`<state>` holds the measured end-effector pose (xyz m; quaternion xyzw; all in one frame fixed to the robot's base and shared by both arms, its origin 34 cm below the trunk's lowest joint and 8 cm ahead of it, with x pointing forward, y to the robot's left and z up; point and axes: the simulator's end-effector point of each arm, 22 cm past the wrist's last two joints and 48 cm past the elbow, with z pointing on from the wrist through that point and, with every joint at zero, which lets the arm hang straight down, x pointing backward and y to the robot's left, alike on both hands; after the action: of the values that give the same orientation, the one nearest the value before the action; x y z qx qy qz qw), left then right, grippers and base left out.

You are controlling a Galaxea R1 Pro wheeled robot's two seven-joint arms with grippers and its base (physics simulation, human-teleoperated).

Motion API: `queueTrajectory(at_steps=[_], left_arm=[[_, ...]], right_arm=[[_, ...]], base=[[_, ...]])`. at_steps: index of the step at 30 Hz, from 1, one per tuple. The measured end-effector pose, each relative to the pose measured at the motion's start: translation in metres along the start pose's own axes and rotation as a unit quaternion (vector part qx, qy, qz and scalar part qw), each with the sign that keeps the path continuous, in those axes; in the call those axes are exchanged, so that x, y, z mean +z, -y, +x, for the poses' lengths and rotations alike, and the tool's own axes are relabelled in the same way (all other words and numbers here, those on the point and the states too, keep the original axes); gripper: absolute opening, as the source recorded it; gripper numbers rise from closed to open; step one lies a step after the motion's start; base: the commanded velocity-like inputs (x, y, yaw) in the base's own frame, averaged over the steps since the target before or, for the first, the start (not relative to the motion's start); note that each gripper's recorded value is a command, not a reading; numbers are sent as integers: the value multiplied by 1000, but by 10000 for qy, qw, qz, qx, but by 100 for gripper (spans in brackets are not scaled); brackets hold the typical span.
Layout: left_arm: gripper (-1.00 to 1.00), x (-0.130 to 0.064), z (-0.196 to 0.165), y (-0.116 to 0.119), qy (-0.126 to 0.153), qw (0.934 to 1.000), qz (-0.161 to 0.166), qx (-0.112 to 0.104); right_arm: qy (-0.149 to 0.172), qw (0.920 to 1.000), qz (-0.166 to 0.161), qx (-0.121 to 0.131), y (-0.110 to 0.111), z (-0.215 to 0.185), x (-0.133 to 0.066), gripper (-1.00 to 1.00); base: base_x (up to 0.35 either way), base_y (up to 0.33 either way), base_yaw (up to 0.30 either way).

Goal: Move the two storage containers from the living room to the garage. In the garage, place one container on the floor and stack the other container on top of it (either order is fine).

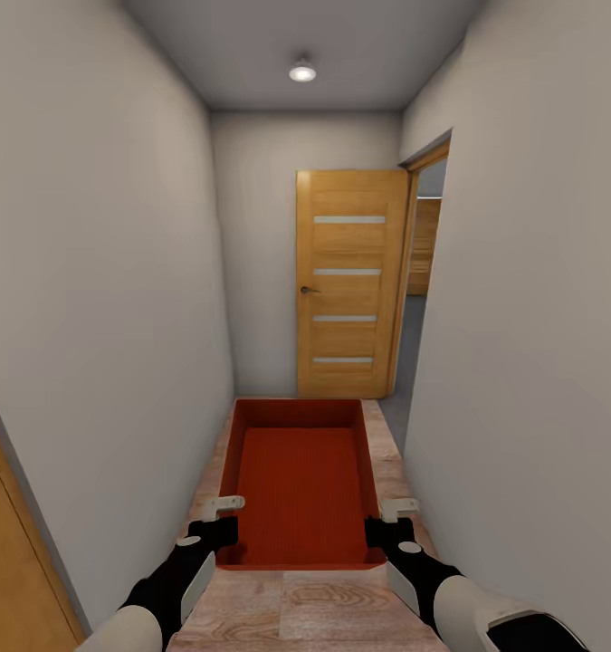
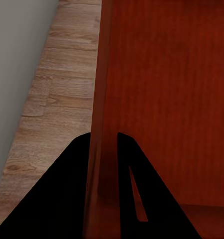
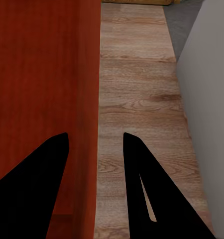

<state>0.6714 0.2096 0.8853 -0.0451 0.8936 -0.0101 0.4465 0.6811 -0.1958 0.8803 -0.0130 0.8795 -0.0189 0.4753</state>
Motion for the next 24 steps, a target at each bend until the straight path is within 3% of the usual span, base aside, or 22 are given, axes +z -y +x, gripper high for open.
queueTrajectory(at_steps=[24], left_arm=[[-100,0,0,0,-1,10000,0,-1]], right_arm=[[-2,10000,0,-1,0,0,0,-100]], base=[[324,30,0]])
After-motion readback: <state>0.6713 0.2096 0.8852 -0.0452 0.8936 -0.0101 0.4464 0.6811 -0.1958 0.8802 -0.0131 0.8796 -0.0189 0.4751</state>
